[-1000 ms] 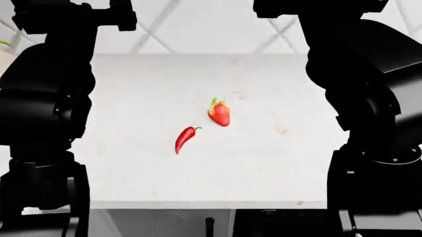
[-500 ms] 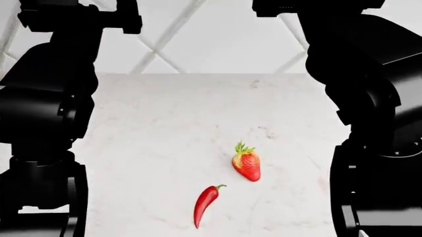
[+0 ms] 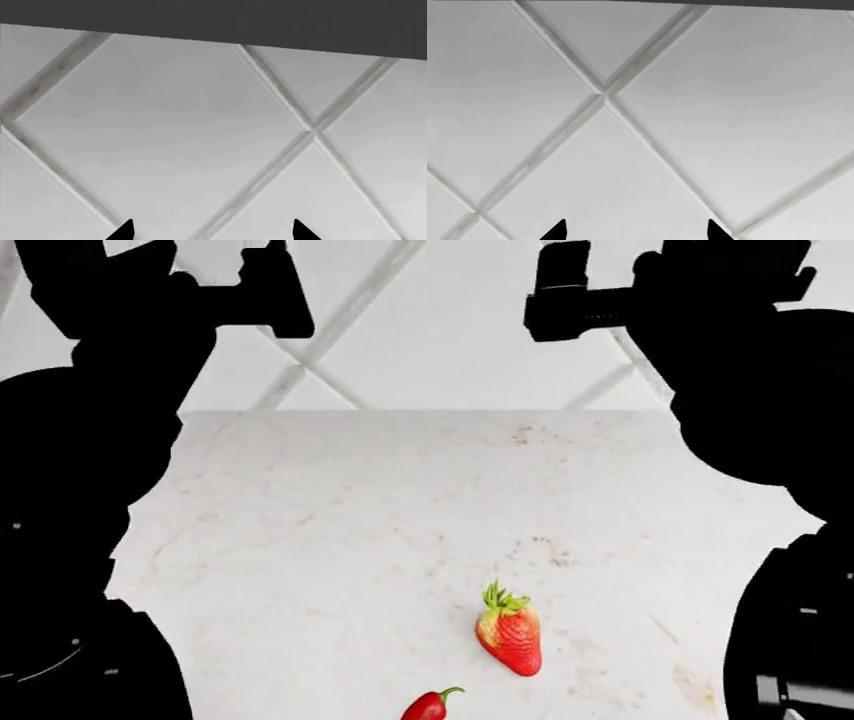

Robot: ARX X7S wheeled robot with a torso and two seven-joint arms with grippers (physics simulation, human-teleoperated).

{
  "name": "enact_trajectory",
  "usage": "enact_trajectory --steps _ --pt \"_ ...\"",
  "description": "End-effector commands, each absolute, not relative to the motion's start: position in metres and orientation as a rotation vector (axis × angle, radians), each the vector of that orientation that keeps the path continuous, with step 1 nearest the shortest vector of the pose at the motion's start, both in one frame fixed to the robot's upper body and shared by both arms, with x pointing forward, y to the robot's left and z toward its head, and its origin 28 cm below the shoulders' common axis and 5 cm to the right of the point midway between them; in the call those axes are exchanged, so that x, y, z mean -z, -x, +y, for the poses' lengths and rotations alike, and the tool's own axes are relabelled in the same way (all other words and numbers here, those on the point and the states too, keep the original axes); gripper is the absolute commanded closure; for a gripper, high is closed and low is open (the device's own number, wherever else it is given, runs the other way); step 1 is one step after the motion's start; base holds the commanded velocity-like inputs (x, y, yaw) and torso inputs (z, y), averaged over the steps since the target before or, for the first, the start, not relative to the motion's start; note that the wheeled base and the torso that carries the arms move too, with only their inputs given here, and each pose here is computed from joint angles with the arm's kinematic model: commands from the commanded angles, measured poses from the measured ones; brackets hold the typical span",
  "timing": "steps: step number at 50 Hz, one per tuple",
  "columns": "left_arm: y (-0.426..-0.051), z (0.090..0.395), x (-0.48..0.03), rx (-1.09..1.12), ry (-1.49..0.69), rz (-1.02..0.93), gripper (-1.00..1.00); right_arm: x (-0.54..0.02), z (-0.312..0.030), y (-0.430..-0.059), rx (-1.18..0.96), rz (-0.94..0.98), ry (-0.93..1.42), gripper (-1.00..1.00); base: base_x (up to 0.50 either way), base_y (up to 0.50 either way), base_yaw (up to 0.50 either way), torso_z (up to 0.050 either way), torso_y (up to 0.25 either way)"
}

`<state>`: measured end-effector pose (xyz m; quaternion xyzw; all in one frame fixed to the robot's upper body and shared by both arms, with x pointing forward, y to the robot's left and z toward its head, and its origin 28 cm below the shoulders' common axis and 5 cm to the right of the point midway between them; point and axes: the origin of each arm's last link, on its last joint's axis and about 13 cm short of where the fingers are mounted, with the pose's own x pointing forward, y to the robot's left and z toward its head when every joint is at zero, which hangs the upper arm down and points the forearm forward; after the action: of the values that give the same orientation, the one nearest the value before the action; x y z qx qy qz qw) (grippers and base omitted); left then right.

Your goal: Pick the chili pepper, strawberry from the counter and place them in the cabinet. Then close the cabinet.

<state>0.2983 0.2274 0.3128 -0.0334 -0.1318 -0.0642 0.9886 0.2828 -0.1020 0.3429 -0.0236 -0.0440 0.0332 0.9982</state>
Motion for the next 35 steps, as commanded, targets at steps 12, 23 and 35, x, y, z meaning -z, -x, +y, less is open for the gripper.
enact_trajectory --steps 12,23,35 --pt "-0.204 0.222 -0.309 0.388 0.043 -0.150 -1.00 -0.356 -0.128 -0.159 -0.243 0.128 0.396 -1.00 0.00 0.00 0.00 0.000 0.000" --pt "-0.185 0.224 -0.297 0.410 -0.024 -0.060 -1.00 -0.319 -0.124 -0.138 -0.277 0.257 0.406 -1.00 0.00 0.00 0.00 0.000 0.000" --pt "-0.119 0.207 -0.247 0.652 -0.206 0.208 -1.00 -0.293 -0.126 -0.153 -0.271 0.361 0.400 -1.00 0.00 0.00 0.00 0.000 0.000"
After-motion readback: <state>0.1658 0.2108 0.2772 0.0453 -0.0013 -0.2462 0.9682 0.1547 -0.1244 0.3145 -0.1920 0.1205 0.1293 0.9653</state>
